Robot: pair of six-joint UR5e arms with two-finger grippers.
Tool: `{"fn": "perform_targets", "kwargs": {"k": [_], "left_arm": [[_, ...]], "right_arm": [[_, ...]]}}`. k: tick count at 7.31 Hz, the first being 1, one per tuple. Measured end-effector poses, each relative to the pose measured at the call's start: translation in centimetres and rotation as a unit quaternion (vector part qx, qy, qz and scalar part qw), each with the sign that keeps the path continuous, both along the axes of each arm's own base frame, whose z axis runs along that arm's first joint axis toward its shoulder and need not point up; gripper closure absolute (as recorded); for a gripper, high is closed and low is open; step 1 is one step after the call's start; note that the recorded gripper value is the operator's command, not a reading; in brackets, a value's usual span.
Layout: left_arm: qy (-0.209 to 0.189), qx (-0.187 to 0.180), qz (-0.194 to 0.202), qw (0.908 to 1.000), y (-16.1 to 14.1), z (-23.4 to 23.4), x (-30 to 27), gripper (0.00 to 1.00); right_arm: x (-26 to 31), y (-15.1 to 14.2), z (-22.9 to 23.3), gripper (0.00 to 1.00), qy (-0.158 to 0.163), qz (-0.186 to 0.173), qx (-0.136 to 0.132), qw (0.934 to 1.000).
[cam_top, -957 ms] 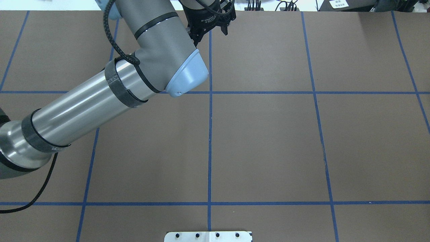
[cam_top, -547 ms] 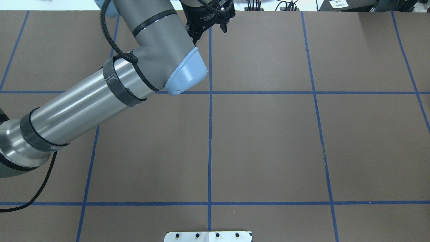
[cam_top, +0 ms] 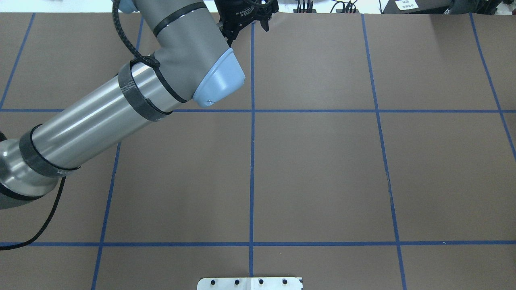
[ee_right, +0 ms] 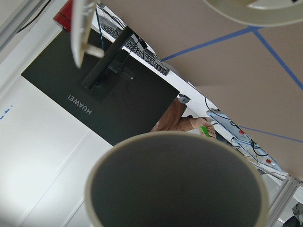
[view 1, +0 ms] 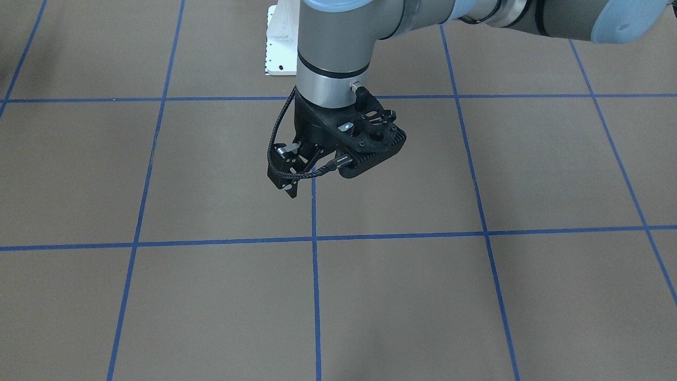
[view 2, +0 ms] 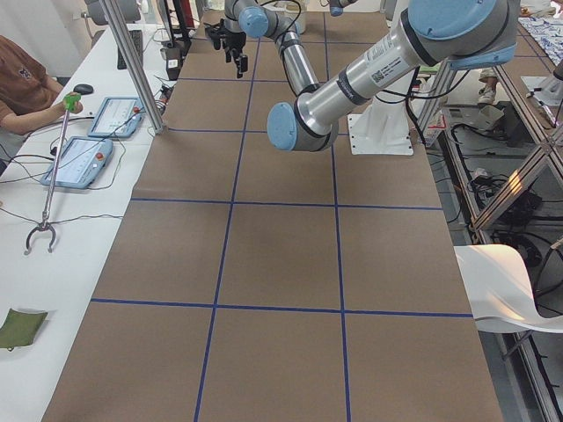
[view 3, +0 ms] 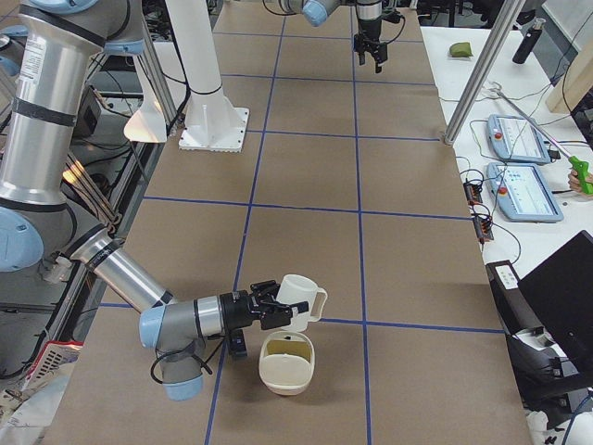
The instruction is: Left arm hands cup to right arm to dump lemon
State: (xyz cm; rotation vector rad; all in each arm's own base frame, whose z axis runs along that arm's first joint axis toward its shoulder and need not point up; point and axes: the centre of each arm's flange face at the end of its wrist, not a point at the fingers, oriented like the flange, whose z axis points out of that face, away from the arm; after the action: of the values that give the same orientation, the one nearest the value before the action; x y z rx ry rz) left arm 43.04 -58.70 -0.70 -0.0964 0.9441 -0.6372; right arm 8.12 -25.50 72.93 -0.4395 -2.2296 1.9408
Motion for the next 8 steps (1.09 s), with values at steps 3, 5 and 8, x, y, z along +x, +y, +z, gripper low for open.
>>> {"fn": "perform_targets", "kwargs": {"k": [3,5,8], "left_arm": [[0.000,-0.001,0.003,1.0000,0.1,0.1,0.2,0.00],[0.000,-0.003,0.005,1.0000,0.2,0.4,0.4,0.00],[-0.004,-0.006,0.007,0.9999,0.1,1.1,0.9,0.00]], "right_arm": [[-1.4,-4.7,-5.9,0.66,0.076,-0.021,0.020,0.9967],[-2.9,-8.9,-9.6,0.61,0.153,-0.027,0.042,0.9869],[-8.9,-15.6,-14.0,0.62,0.318,-0.052,0.128,0.9379]]}}
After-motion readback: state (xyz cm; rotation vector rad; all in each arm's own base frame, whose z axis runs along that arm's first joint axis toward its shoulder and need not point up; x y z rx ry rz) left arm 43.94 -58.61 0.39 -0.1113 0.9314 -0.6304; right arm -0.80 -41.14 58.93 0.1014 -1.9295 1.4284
